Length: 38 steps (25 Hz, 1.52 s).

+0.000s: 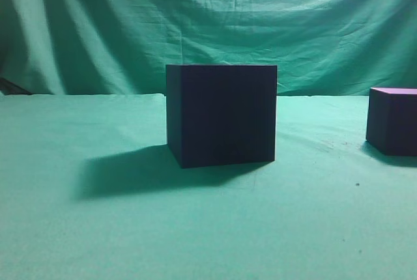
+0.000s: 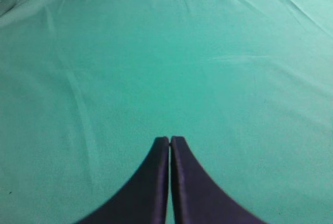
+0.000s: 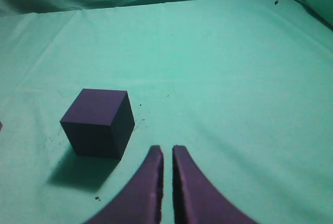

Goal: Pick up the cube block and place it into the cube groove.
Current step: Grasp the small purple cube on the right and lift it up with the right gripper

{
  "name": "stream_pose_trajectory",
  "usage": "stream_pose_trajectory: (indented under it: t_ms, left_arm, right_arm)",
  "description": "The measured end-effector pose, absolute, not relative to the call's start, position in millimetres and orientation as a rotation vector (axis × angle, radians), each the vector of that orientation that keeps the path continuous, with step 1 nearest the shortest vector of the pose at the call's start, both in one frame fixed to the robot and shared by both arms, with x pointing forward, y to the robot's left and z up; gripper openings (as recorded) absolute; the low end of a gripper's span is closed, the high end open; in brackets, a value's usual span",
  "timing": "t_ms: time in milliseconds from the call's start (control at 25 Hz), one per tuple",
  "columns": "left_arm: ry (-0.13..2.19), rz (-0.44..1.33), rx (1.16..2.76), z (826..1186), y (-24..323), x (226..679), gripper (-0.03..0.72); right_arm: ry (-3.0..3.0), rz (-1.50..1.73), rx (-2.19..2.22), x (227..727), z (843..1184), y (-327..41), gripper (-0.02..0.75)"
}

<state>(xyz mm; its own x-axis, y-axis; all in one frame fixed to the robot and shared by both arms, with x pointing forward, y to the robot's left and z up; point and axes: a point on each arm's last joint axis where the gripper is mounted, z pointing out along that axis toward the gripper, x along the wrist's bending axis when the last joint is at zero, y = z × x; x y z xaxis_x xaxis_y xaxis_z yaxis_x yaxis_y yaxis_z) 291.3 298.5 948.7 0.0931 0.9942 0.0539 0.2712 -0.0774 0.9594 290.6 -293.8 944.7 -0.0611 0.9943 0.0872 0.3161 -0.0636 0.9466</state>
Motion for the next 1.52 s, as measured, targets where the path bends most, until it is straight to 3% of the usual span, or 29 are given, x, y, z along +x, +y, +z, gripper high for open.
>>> stream_pose_trajectory:
  t_ms: [1160, 1520]
  left_arm:
    - [1.312, 1.049, 1.501, 948.7, 298.5, 291.3, 0.0]
    - [1.312, 1.049, 1.501, 948.7, 298.5, 291.3, 0.0]
  right_arm:
    - [1.454, 1.161, 1.455, 291.0, 945.8, -293.8, 0.0]
    - [1.1, 1.471, 1.226, 294.6, 982.9, -294.0, 0.0]
